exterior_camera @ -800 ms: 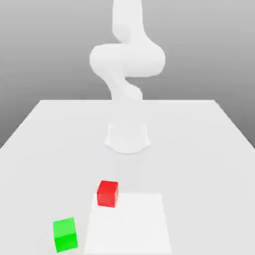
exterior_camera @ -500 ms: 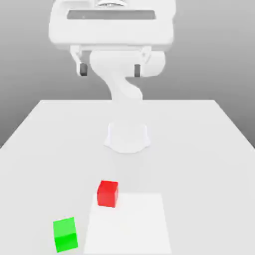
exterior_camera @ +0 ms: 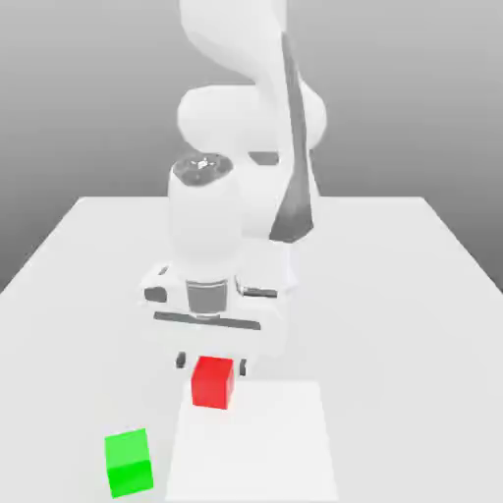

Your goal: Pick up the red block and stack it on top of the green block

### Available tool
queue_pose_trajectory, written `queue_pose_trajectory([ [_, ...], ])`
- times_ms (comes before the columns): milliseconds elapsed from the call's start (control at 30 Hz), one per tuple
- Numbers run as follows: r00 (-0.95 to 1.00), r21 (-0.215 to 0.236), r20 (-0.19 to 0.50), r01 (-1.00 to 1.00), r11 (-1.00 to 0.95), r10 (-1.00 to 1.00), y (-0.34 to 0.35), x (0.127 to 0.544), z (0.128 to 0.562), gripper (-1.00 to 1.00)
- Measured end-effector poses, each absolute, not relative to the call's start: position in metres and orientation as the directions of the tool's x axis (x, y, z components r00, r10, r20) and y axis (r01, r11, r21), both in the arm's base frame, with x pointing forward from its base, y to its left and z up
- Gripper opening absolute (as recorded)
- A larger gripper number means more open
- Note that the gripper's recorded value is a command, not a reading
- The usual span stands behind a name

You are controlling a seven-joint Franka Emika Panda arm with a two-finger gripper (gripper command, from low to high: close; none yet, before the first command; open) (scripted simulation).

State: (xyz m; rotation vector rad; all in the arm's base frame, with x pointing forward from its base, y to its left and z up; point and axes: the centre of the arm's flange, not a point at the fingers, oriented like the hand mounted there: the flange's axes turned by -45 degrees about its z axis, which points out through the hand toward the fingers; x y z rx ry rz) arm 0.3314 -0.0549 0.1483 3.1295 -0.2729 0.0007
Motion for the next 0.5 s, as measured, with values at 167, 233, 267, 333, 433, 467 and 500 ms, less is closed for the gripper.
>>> queue_pose_trajectory([
  [167,0.985,0.0,0.0,-0.173,-0.985,-0.173,-0.055,0.331,0.148,-1.0],
  [233,0.985,0.0,0.0,-0.173,-0.985,-0.173,-0.055,0.331,0.146,-1.0],
  [267,0.985,0.0,0.0,-0.173,-0.985,-0.173,-0.055,0.332,0.152,-1.0],
  [333,0.985,0.0,0.0,-0.173,-0.985,-0.173,-0.055,0.332,0.166,-1.0],
  [433,0.985,-0.001,0.001,-0.174,-0.985,-0.174,-0.055,0.332,0.19,-1.0],
  [467,0.985,0.0,0.0,-0.174,-0.985,-0.174,-0.055,0.332,0.198,-1.0],
  [500,0.985,-0.001,0.0,-0.174,-0.985,-0.174,-0.056,0.333,0.205,-1.0],
])
